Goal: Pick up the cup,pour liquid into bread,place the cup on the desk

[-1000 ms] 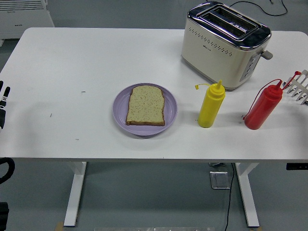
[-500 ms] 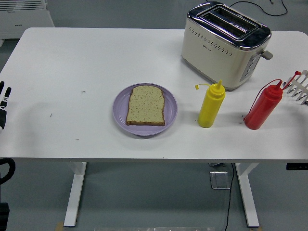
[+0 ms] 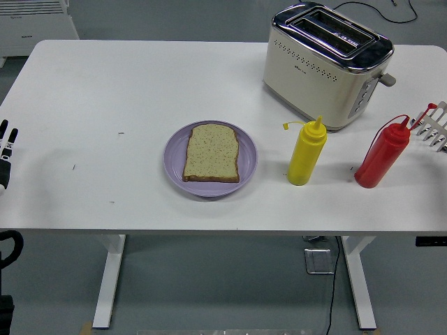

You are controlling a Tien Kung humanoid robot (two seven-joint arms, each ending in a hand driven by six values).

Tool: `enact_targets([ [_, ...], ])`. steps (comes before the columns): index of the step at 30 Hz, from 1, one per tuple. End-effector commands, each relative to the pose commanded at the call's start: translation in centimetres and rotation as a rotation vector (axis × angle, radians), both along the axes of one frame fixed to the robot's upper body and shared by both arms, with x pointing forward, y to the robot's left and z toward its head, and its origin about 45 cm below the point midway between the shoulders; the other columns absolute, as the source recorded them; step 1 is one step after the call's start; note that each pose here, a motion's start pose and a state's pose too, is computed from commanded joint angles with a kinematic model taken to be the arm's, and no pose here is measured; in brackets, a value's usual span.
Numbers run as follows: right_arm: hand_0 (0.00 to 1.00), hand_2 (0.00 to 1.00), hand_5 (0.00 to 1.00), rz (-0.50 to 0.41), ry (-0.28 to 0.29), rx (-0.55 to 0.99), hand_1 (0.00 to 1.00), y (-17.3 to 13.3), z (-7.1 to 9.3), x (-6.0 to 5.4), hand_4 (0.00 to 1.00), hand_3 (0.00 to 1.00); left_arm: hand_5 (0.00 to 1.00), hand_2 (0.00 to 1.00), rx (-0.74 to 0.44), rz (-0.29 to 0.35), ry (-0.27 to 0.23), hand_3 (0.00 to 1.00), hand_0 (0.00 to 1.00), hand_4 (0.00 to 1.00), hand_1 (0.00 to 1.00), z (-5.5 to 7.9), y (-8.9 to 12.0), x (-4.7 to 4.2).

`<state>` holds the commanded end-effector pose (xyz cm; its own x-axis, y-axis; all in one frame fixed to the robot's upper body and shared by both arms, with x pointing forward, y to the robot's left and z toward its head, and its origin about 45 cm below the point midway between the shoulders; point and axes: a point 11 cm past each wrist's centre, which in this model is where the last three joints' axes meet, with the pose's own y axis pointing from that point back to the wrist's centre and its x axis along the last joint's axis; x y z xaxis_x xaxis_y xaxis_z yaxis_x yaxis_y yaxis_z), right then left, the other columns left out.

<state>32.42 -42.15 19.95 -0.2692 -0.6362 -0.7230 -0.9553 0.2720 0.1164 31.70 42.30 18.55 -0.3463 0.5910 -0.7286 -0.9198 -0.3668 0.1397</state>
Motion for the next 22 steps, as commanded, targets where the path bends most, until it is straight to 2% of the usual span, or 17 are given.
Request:
enact_targets([
  [22, 0.747, 0.719, 0.632, 0.010, -0.018, 0.003, 0.698, 0.53, 0.41, 0.51, 0.604, 0.759, 0.925, 0.727, -0.001, 0.005, -0.006, 0.659, 0.777, 0.523, 0.730, 0.19, 0.17, 0.05],
])
